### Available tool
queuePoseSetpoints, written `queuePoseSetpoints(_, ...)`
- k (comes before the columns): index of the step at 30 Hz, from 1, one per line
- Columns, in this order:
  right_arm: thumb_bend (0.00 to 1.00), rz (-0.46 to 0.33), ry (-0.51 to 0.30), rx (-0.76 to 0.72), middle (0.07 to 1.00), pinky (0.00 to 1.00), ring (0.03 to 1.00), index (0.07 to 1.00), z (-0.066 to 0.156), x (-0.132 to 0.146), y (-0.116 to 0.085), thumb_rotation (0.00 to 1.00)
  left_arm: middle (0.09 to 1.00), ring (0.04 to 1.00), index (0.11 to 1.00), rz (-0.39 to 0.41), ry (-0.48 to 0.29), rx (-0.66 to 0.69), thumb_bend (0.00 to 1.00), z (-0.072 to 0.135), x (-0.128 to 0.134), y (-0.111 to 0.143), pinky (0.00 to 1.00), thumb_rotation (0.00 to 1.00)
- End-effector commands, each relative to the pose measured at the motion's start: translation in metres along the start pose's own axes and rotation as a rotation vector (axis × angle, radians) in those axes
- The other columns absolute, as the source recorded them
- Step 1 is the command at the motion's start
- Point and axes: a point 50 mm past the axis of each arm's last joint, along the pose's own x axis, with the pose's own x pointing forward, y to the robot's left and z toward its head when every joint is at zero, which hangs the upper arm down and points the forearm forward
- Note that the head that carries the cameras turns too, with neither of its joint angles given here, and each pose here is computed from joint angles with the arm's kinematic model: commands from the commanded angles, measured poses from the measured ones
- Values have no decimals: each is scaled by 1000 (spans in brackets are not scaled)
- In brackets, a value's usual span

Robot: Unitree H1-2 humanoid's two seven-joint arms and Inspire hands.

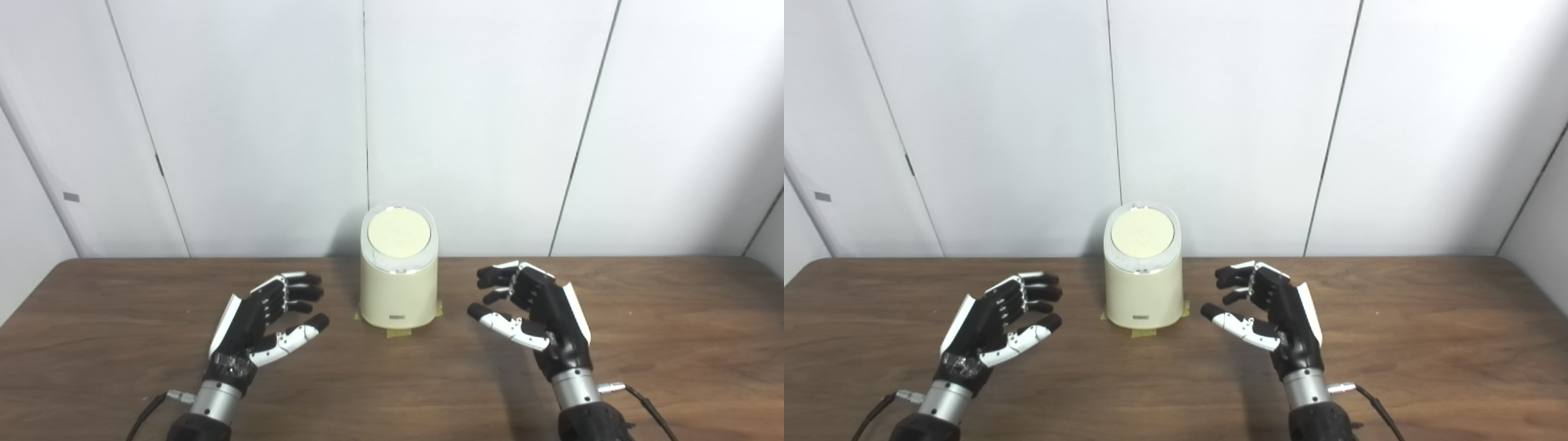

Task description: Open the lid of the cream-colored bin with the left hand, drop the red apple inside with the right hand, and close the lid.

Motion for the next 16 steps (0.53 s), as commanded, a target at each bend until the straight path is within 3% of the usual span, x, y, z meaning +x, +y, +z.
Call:
queuePoseSetpoints(1,746,-4,-81,12,643,372,478,707,14,13,1,157,869,712,786,9,-77,-13,741,19,14,3,529,255)
queuePoseSetpoints(4,763,-11,-83,15,644,386,475,761,12,13,1,139,895,678,862,16,-66,-63,772,18,13,2,449,250)
queuePoseSetpoints(6,755,-12,-80,18,630,376,463,777,12,13,1,126,877,577,897,14,-73,-69,768,18,13,1,419,245)
queuePoseSetpoints(8,751,-10,-79,25,616,388,479,762,13,13,1,112,809,490,905,8,-83,-61,764,17,13,1,407,239)
queuePoseSetpoints(9,747,-8,-83,21,607,401,493,735,14,13,2,107,726,466,901,3,-88,-57,752,17,13,1,390,240)
queuePoseSetpoints(11,737,-4,-90,6,599,415,507,681,17,13,2,107,637,488,888,-8,-97,-54,729,16,14,2,428,239)
queuePoseSetpoints(12,606,-3,-92,-5,589,426,515,569,18,13,3,127,585,542,873,-15,-102,-51,707,16,14,2,544,235)
queuePoseSetpoints(13,553,-1,-94,-10,582,449,535,520,19,13,3,134,550,629,850,-19,-104,-47,690,16,14,2,792,237)
queuePoseSetpoints(14,536,2,-95,-11,580,467,551,502,19,13,3,137,542,673,824,-18,-102,-30,687,16,14,3,894,244)
queuePoseSetpoints(15,527,5,-94,-7,580,483,567,492,20,13,4,137,546,706,793,-14,-101,-8,689,17,14,3,946,256)
queuePoseSetpoints(16,521,5,-93,-4,583,492,584,485,21,13,5,137,596,711,728,-14,-105,16,688,17,15,3,854,269)
